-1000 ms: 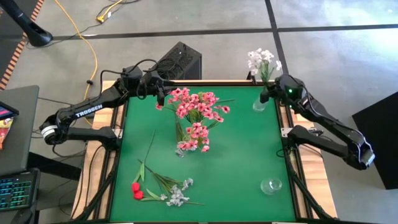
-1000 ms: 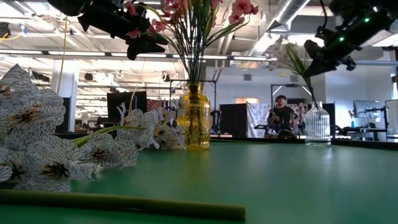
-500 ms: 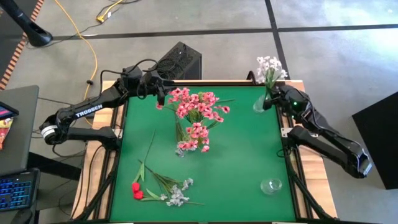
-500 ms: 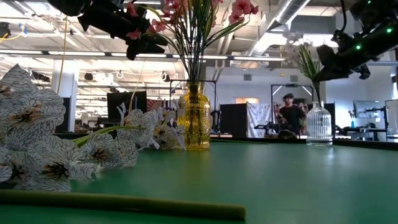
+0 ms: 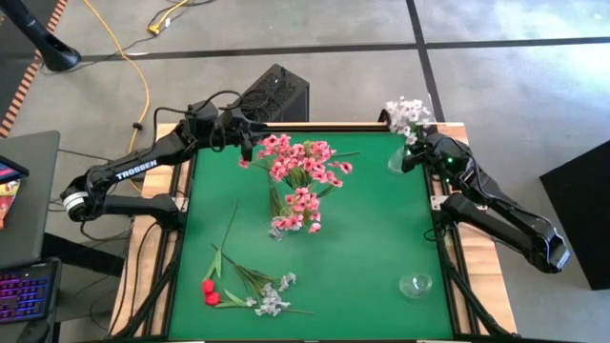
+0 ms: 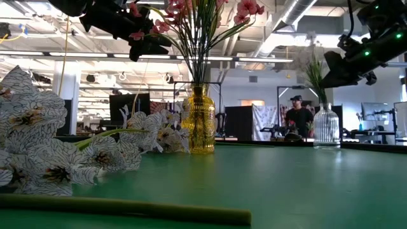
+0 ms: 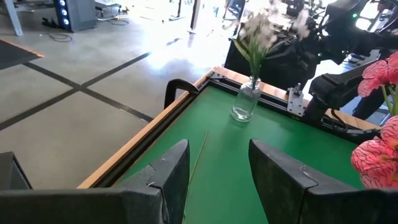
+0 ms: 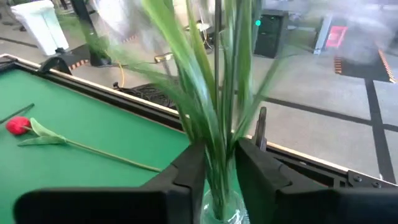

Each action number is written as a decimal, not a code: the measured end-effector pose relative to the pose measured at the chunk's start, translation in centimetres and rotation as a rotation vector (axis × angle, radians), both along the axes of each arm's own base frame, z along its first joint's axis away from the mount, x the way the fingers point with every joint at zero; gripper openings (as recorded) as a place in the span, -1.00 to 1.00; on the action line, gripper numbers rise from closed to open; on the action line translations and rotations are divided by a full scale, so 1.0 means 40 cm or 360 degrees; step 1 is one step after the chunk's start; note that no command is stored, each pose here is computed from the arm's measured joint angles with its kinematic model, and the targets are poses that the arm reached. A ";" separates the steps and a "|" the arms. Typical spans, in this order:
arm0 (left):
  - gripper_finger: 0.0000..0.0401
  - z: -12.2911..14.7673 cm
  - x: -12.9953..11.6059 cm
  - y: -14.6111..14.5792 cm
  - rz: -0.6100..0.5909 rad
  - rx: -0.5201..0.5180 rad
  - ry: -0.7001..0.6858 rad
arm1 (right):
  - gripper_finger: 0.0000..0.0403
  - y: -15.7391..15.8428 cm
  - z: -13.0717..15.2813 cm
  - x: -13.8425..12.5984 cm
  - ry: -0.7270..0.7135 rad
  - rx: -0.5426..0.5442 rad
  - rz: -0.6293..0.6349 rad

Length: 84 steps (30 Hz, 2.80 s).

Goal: Sort flowers into vase by color
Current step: Put the white flowers into the top transparent vase

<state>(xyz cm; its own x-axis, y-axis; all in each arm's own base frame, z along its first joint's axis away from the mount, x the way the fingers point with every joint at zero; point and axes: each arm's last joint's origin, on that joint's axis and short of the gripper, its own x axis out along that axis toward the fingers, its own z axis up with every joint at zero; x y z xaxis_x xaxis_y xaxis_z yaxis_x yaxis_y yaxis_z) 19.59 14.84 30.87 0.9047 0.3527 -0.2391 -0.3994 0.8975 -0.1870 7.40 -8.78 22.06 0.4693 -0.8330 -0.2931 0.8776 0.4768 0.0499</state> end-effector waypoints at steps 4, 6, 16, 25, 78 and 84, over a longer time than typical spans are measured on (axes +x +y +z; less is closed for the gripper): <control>-0.24 0.000 0.000 -0.001 -0.0012 -0.0002 -0.0002 | -0.18 0.002 0.005 -0.002 0.0025 0.0022 0.0001; -0.24 0.000 0.000 -0.001 -0.0012 -0.0002 -0.0002 | -0.05 0.005 0.015 -0.005 0.0035 0.0034 0.0001; -0.24 -0.006 -0.001 -0.002 -0.0041 0.0038 0.0052 | 0.36 0.031 0.068 -0.022 0.0081 0.0139 0.0062; -0.24 -0.038 -0.009 -0.013 -0.0129 -0.0093 0.0227 | 0.37 0.055 0.144 -0.015 -0.0088 0.0120 0.0273; -0.24 -0.366 0.230 -0.022 -0.1335 0.0925 0.1779 | 0.37 0.210 0.191 0.144 -0.0054 0.0946 0.1447; -0.24 -0.328 0.239 -0.015 -0.1356 0.0914 0.1840 | 0.37 0.209 0.191 0.144 -0.0054 0.0945 0.1444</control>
